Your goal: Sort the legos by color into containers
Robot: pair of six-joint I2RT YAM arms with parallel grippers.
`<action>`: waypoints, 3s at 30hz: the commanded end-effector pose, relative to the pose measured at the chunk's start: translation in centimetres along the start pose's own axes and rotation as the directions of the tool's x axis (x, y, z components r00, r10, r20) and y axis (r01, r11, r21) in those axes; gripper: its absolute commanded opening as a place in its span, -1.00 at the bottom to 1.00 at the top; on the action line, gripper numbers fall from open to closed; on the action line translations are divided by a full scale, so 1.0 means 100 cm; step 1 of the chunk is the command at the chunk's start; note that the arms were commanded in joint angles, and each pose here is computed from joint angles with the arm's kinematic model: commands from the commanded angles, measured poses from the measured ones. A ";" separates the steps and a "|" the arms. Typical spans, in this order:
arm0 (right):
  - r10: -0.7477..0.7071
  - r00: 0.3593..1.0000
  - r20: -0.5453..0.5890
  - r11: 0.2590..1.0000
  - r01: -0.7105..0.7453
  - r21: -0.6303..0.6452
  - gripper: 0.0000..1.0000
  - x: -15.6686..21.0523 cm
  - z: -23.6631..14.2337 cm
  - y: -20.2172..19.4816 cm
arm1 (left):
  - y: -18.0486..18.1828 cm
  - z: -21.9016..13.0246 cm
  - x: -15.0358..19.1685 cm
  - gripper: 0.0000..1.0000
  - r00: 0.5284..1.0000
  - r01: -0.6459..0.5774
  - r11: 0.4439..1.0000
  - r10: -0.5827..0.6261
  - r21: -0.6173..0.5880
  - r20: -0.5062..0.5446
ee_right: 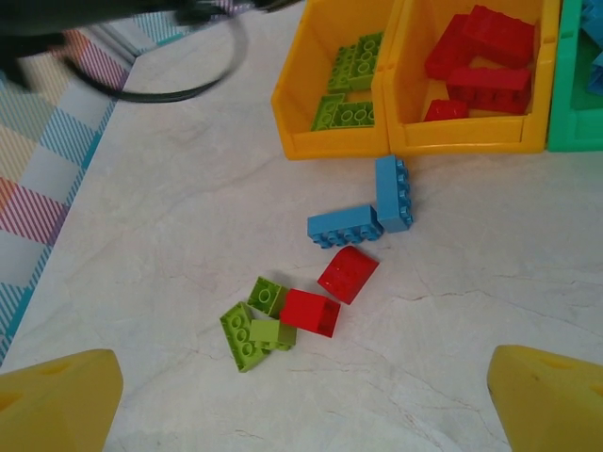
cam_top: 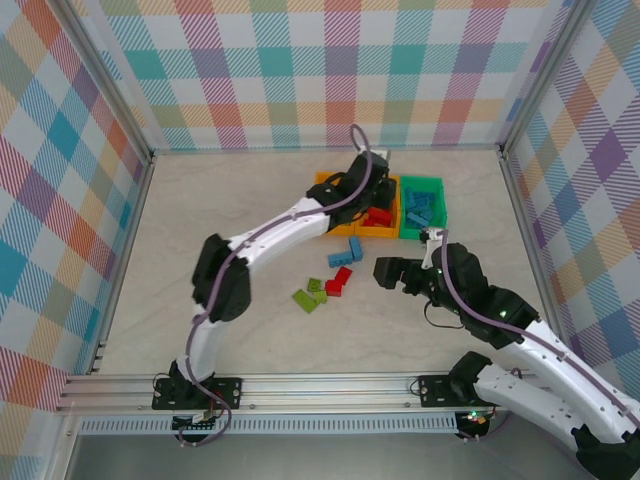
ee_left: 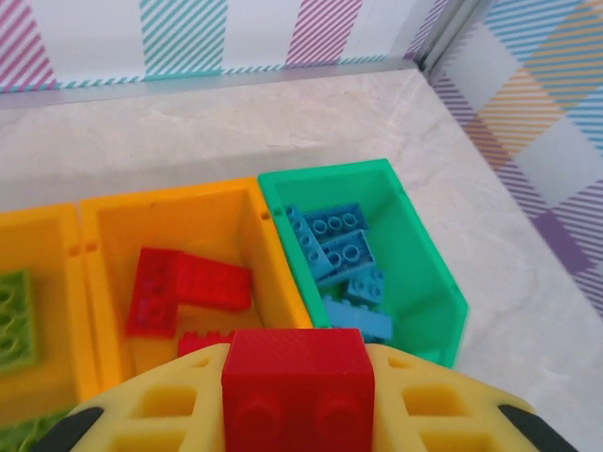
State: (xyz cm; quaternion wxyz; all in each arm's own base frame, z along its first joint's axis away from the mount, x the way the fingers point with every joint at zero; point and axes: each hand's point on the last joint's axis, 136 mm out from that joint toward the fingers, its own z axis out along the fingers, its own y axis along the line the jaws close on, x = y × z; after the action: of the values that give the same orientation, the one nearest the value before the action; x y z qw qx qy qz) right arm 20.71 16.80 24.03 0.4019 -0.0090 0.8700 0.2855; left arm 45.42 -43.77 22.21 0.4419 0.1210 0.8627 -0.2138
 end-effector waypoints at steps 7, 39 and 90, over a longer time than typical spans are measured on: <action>0.047 0.999 -0.016 0.999 -0.046 0.019 0.99 0.009 -0.019 -0.009 | 0.016 0.054 0.000 -0.13 0.999 -0.036 0.999 0.035 -0.027 -0.032; -0.040 0.982 -0.184 0.996 0.025 -0.081 0.99 0.036 0.020 0.014 | 0.128 -0.177 0.189 0.57 0.892 0.030 0.936 -0.184 -0.352 -0.414; -0.114 0.958 -0.262 0.972 0.053 -0.230 0.99 0.042 0.031 0.050 | 0.132 -0.103 0.084 -0.53 0.944 0.007 0.949 -0.110 -0.314 -0.312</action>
State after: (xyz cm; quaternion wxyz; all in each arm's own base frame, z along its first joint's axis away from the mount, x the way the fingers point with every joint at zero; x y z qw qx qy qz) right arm 18.42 22.32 19.02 0.2560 -0.1165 0.9034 0.3237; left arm 34.66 -27.64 15.03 0.2522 0.0727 0.9605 -0.0920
